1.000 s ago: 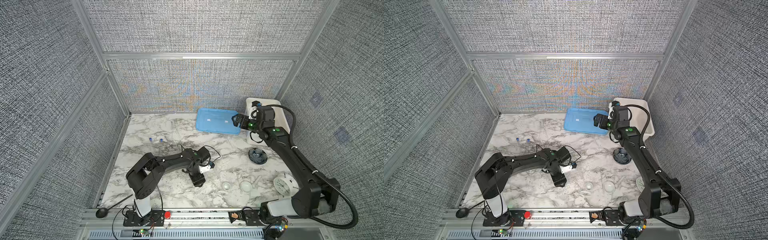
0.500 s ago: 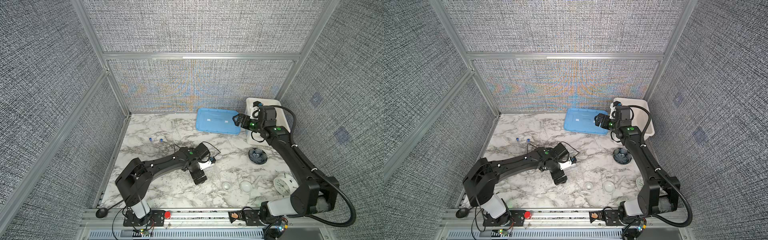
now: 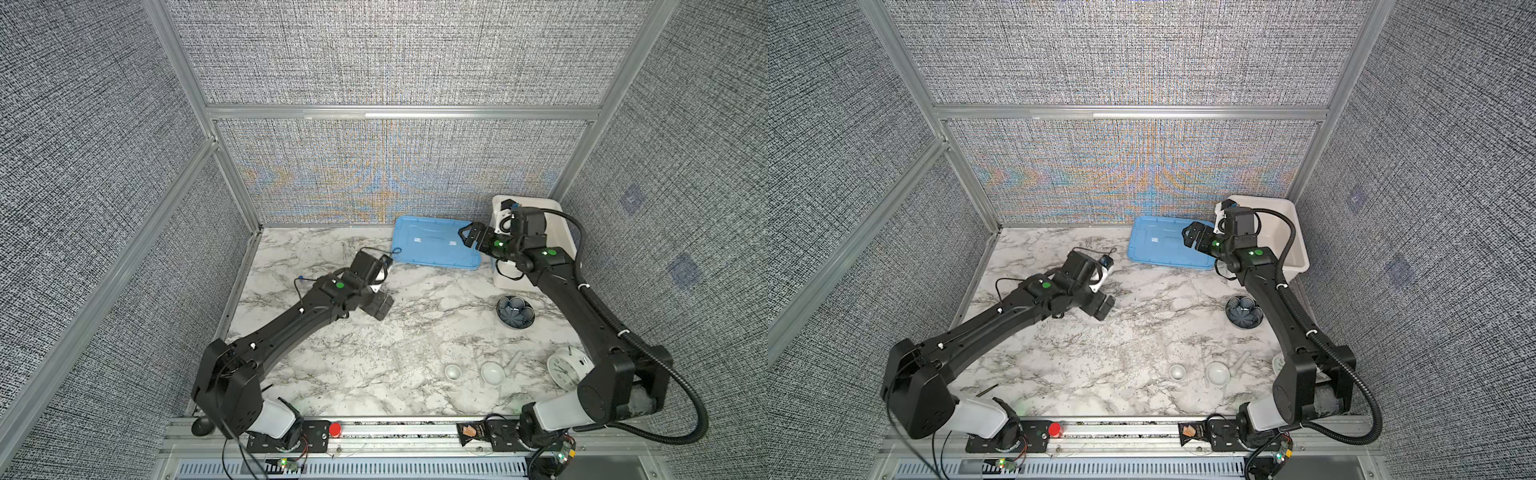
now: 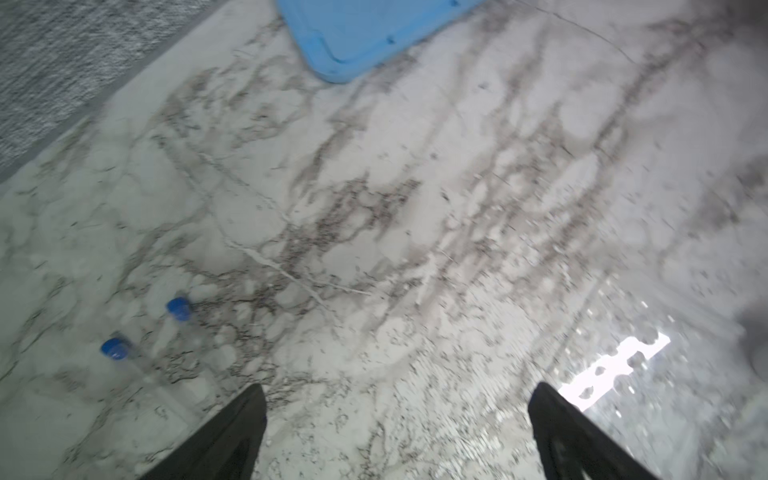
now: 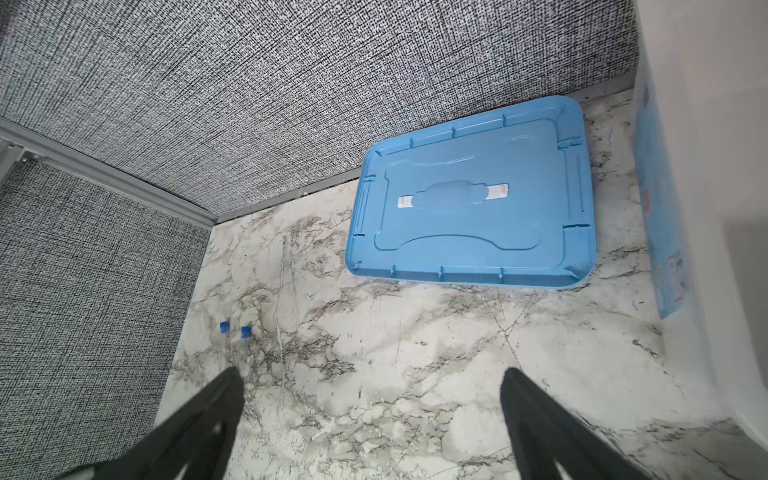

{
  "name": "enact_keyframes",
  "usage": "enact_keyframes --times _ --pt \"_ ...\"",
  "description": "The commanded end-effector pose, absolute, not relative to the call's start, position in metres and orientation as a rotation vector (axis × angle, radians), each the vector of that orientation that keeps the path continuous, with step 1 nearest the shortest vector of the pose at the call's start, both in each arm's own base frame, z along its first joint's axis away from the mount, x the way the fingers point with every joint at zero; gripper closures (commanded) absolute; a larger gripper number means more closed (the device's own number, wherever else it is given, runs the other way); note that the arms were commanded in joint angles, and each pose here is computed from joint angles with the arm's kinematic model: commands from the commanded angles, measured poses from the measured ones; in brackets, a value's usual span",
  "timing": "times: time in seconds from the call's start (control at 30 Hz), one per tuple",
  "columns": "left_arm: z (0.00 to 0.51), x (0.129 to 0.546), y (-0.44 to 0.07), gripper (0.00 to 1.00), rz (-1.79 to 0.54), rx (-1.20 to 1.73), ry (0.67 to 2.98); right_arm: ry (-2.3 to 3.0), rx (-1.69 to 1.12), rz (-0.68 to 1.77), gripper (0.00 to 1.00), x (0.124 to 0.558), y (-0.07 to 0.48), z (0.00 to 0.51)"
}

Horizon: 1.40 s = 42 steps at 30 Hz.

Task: Organize the chemistry lab equipment
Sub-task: 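Return the left gripper to the blue-capped test tubes and grasp one tube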

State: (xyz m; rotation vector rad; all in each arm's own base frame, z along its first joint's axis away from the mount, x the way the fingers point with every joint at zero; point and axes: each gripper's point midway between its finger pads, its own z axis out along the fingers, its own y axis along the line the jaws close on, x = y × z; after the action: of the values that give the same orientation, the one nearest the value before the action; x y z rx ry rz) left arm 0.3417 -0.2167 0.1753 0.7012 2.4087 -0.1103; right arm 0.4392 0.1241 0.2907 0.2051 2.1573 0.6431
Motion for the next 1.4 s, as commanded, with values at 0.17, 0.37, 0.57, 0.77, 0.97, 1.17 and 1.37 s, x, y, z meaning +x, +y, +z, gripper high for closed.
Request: enact_keyframes --times 0.17,0.37,0.57,0.77,0.97,1.17,1.37 --pt "0.159 0.423 -0.138 0.1 0.07 0.115 2.594 2.186 0.398 0.355 0.01 0.435 0.089 0.293" --pt "0.124 0.473 -0.101 0.11 0.094 -0.176 2.636 2.231 0.67 0.467 0.01 0.418 0.046 0.287" --pt "0.082 0.495 -0.071 0.15 0.139 -0.34 2.734 2.25 0.592 0.453 0.01 0.406 0.046 0.288" --pt "0.063 0.5 -0.063 0.23 0.131 -0.368 2.801 2.215 0.558 0.444 0.01 0.403 0.045 0.291" --pt "0.042 0.492 -0.057 0.32 0.203 -0.328 2.891 2.21 0.535 0.449 0.01 0.405 0.046 0.302" --pt "0.031 0.482 -0.057 0.44 0.218 -0.225 2.964 2.202 0.537 0.443 0.01 0.402 0.045 0.308" --pt "0.028 0.476 -0.048 0.49 0.299 -0.178 2.991 2.22 0.553 0.511 0.01 0.398 0.053 0.299"
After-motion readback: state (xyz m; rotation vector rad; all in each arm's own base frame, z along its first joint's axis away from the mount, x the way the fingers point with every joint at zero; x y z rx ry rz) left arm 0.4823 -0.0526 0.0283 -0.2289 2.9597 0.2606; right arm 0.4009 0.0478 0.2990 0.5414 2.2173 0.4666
